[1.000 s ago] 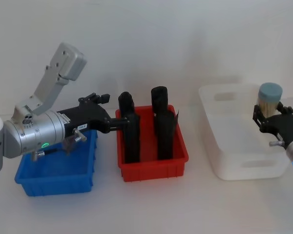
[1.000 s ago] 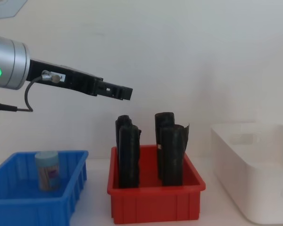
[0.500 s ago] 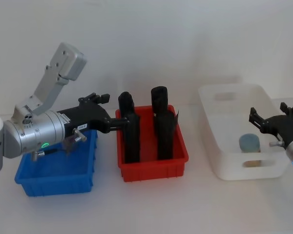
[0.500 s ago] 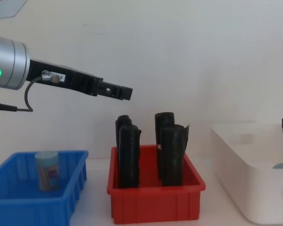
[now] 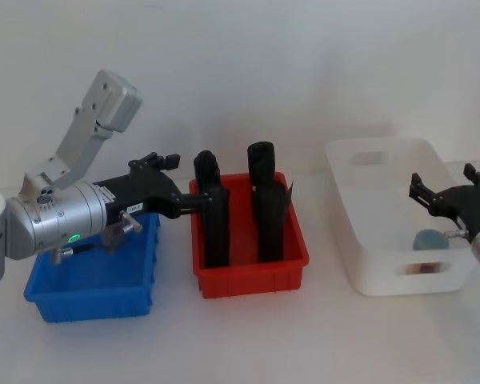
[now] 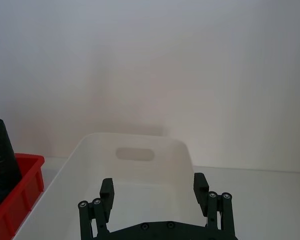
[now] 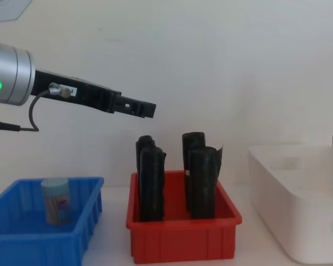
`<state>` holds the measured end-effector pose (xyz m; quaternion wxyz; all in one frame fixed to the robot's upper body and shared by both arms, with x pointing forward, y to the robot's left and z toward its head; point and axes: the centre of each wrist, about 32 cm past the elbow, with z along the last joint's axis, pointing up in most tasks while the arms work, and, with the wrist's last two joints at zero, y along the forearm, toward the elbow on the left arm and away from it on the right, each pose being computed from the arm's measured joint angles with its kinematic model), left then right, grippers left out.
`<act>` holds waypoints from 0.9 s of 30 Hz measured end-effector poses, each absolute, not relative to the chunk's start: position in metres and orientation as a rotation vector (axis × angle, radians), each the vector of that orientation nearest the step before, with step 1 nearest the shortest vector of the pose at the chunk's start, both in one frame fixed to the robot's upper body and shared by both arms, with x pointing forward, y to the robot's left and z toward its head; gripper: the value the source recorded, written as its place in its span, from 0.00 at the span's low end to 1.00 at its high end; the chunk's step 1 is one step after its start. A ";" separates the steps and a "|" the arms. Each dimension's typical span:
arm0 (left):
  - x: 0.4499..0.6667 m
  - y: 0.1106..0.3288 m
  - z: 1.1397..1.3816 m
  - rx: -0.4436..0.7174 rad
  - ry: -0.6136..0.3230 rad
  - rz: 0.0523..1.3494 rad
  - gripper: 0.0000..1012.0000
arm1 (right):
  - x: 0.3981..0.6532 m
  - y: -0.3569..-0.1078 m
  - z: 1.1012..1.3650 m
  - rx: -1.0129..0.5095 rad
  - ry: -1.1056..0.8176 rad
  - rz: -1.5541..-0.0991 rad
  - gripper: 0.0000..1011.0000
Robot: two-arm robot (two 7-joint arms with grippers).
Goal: Pick the cotton swabs from the blue box and place them into the white box.
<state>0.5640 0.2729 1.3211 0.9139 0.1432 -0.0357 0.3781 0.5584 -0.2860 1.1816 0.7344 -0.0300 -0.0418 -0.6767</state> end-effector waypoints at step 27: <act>0.557 0.263 1.303 0.281 -0.109 0.823 0.99 | 0.540 -0.280 1.181 -0.050 -0.115 -1.452 0.99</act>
